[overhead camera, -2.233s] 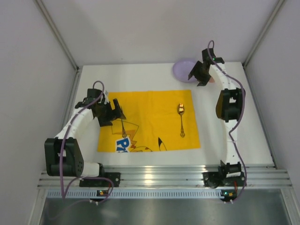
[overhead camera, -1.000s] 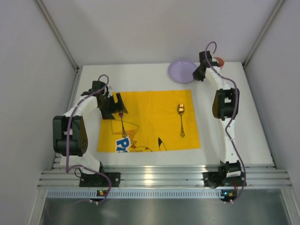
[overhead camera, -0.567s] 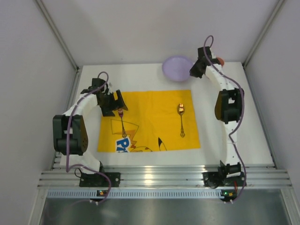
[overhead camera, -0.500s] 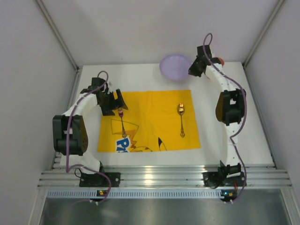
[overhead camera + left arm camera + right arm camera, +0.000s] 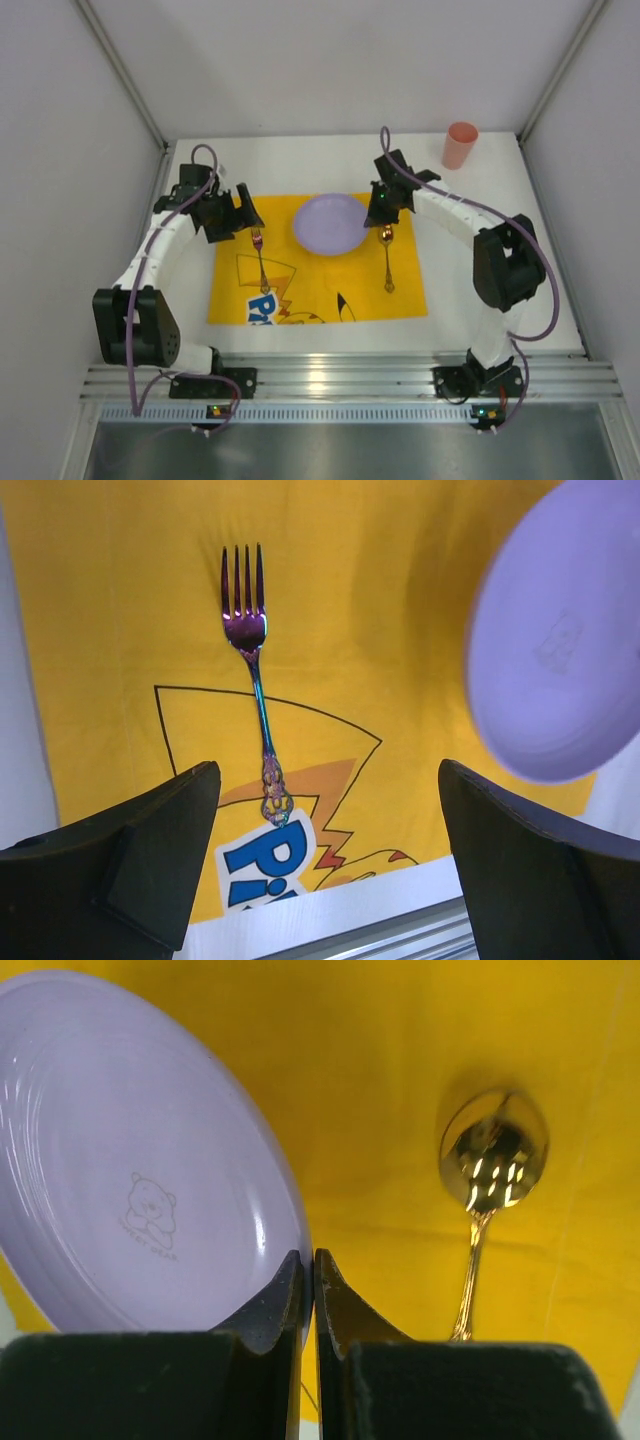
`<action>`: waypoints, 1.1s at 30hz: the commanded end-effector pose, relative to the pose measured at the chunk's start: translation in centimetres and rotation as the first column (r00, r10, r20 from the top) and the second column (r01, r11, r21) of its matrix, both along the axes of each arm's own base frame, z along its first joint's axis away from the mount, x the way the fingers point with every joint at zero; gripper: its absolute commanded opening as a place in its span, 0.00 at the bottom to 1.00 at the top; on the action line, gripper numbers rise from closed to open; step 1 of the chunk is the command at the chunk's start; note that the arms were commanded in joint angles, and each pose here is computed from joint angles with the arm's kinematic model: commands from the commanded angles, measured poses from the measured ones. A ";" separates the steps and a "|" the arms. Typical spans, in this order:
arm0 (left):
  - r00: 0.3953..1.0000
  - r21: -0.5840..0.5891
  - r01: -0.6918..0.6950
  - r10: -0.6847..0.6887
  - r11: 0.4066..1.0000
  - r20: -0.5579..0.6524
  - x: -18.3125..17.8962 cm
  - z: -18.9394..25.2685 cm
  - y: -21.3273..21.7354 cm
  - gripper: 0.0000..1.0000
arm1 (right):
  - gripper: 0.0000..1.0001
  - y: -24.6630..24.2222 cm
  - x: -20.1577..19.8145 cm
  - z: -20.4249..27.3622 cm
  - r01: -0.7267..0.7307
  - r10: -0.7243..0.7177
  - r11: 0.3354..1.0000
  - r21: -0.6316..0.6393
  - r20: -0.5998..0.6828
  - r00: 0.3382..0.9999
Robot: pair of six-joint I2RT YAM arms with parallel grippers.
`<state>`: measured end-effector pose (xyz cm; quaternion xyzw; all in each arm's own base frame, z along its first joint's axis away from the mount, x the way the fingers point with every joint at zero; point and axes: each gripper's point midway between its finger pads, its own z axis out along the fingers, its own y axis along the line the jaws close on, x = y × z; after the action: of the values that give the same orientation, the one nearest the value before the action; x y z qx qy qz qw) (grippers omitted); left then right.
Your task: Set the dinner table for one person
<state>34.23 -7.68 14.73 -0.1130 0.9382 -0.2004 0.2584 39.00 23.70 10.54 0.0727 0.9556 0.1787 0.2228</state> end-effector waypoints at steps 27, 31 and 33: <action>1.000 0.014 -0.009 0.010 1.000 -0.025 -7.8 -0.2 0.4 0.94 | 0.63 4.5 -7.1 -3.8 -0.192 0.191 0.977 -0.095 -0.016 0.981; 1.000 0.004 -0.007 0.007 1.000 -0.018 -7.7 -0.5 0.2 0.95 | 0.63 4.3 -5.7 2.3 -0.183 0.193 0.978 -0.098 0.106 0.975; 1.000 0.004 -0.007 0.007 1.000 -0.008 -7.4 -0.4 0.2 0.95 | 0.63 4.3 -4.9 6.8 -0.180 0.191 0.981 -0.071 0.190 0.963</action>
<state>26.15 -7.23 13.58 -0.1211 0.9464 -0.1898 0.2316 31.64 27.30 7.36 -0.0277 0.9713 0.1385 0.1915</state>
